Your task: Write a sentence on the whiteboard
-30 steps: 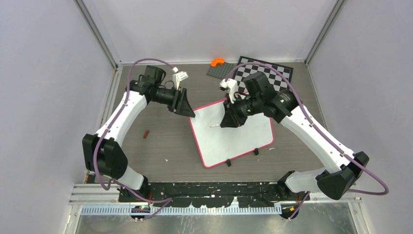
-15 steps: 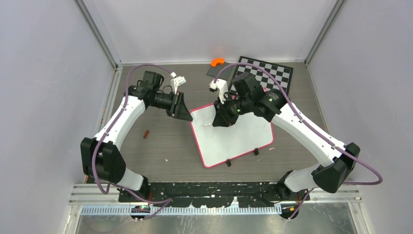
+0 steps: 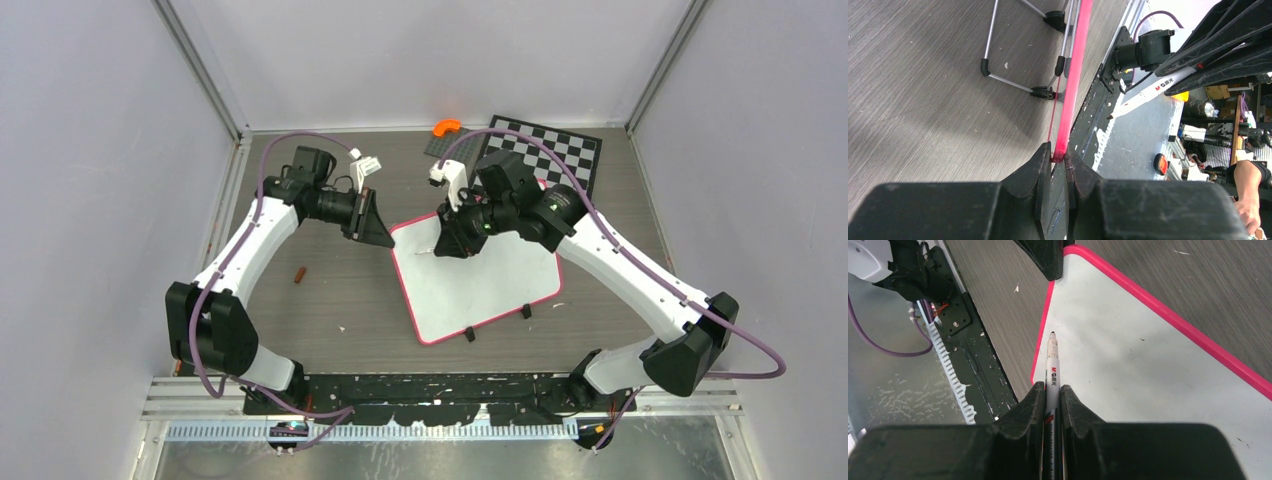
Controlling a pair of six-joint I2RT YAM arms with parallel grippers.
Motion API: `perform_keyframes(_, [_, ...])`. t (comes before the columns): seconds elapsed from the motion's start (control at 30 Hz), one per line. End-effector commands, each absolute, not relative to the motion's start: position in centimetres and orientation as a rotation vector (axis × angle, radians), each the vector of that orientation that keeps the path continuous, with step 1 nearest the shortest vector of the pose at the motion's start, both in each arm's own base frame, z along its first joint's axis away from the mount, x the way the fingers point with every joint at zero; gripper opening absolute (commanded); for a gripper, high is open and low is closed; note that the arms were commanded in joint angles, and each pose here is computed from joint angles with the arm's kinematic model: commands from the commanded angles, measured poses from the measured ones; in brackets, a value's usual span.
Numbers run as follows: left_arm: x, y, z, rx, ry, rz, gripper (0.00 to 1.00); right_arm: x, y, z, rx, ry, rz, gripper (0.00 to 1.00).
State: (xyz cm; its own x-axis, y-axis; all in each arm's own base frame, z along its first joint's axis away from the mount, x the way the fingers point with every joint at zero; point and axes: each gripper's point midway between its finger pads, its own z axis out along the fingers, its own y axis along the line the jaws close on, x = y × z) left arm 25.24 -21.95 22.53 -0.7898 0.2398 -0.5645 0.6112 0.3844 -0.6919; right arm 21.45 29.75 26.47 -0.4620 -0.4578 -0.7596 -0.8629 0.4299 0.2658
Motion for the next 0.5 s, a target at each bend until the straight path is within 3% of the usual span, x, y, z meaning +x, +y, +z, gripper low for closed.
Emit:
perform_keyframes(0.0, [25.1, -22.4, 23.7, 0.770, 2.202, -1.405, 0.14, 22.7, 30.6, 27.9, -1.069, 2.024, 0.840, 0.00])
perform_keyframes(0.3, [25.3, -22.6, 23.9, 0.747, 2.202, -1.421, 0.18, 23.3, 32.2, 28.8, -1.067, 2.012, 0.853, 0.00])
perform_keyframes(0.47, [25.3, -22.6, 24.0, 0.750, 2.193, -1.432, 0.14, 23.6, 32.8, 29.3, -1.064, 2.002, 0.859, 0.00])
